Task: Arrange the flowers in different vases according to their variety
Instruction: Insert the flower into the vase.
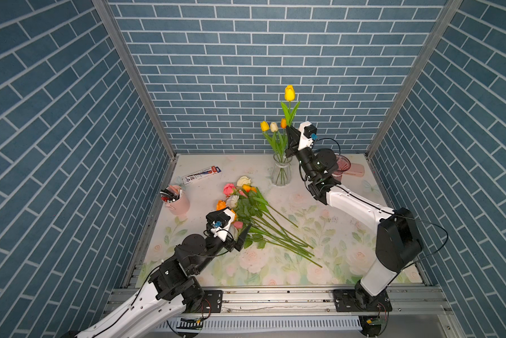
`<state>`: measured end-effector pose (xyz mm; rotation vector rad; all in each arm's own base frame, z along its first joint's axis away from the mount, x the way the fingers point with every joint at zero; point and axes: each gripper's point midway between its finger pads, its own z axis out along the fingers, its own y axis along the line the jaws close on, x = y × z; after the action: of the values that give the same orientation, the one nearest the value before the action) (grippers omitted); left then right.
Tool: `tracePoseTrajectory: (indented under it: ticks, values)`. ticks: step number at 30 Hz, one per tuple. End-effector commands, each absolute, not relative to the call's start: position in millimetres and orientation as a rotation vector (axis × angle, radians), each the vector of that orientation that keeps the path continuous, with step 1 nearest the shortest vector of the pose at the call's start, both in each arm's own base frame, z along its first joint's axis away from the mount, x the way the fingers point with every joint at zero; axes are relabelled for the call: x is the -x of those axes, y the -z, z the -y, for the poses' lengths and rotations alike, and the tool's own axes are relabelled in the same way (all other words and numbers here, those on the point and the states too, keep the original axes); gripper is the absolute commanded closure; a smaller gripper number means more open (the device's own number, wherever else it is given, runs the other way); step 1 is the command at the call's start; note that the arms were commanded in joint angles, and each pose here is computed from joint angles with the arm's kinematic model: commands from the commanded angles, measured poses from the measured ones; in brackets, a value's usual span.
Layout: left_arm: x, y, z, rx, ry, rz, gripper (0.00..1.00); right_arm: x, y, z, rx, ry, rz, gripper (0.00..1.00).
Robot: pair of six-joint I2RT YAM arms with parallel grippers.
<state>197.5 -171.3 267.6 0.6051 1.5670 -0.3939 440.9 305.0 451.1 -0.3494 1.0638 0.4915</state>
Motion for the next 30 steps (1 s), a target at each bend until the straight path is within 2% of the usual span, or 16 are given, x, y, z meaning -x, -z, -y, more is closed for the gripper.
tracePoseTrajectory:
  ticks: [1, 13, 27, 28, 30]
  values:
    - [-195, -278, 172, -0.604, 0.412, -1.543, 0.00, -447, -480, -307, 0.356, -0.478, -0.943, 1.00]
    - [-196, -276, 172, -0.607, 0.405, -1.548, 0.00, -522, -392, -320, 0.365, -0.466, -1.123, 1.00]
    - [-195, -277, 172, -0.611, 0.408, -1.545, 0.00, -542, -316, -310, 0.380, -0.399, -1.372, 1.00]
    - [-195, -277, 173, -0.611, 0.409, -1.545, 0.00, -544, -311, -308, 0.382, -0.382, -1.416, 0.98]
    - [-195, -277, 173, -0.611, 0.409, -1.544, 0.00, -545, -301, -307, 0.409, -0.348, -1.500, 0.87]
